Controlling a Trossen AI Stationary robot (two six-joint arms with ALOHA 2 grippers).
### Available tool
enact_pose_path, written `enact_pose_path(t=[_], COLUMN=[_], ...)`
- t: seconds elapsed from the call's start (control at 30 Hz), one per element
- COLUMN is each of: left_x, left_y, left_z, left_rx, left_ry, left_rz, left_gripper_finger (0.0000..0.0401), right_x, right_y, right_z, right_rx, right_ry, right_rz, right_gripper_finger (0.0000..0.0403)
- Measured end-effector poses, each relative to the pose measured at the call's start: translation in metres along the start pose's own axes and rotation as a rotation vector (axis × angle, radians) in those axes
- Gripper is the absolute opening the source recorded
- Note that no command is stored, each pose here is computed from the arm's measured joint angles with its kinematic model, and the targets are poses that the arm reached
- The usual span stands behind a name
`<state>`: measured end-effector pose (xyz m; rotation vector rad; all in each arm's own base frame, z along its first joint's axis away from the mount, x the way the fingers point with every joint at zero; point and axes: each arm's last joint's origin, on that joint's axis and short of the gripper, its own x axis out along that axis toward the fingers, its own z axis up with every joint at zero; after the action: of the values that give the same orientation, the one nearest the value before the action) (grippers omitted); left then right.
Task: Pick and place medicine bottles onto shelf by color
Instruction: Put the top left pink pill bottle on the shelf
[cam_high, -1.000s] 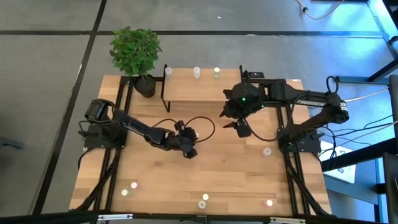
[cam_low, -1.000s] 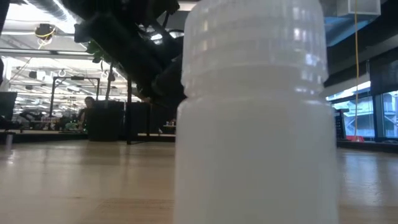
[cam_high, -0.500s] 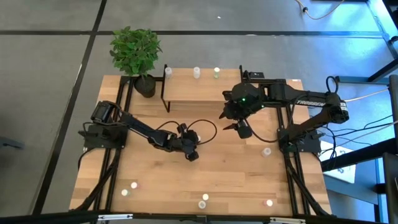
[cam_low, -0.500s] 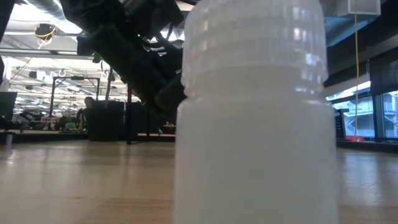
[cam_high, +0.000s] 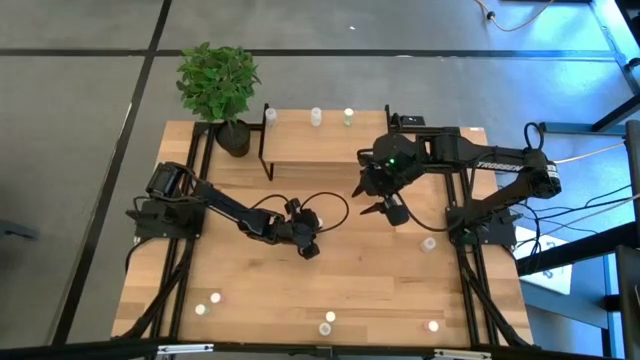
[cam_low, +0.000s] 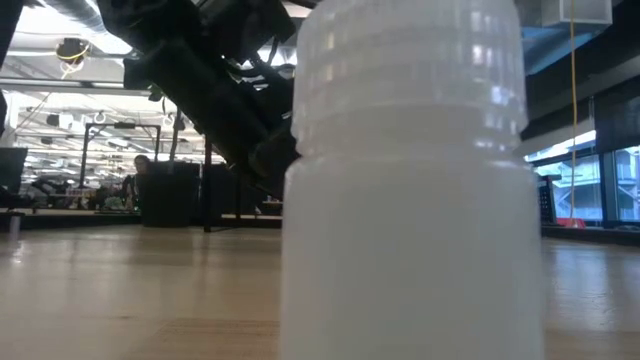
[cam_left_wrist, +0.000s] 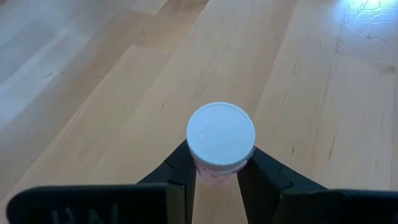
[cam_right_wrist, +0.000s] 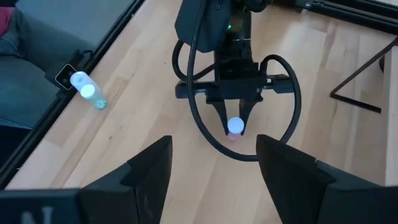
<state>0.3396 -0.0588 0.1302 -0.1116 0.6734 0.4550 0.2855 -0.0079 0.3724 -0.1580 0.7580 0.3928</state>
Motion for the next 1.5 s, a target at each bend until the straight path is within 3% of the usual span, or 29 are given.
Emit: enact_pose_path(t=[1.03,1.5], left_x=[0.0066,0.0065], left_y=[0.0021,0.0021], left_z=[-0.0026,-0.0028], left_rx=[-0.041,-0.057], left_ry=[0.016,0.018], left_rz=[-0.006,-0.006], left_gripper_finger=[0.0083,0.0188], right_x=[0.0001,0.0001], right_y=[-0.0002,-0.0002], right_z=[0.0001,0.0002], right_rx=[0.001,0.001], right_ry=[-0.001,-0.001], right_rz=[-0.001,-0.002], right_gripper_finger=[0.0236,0.0236])
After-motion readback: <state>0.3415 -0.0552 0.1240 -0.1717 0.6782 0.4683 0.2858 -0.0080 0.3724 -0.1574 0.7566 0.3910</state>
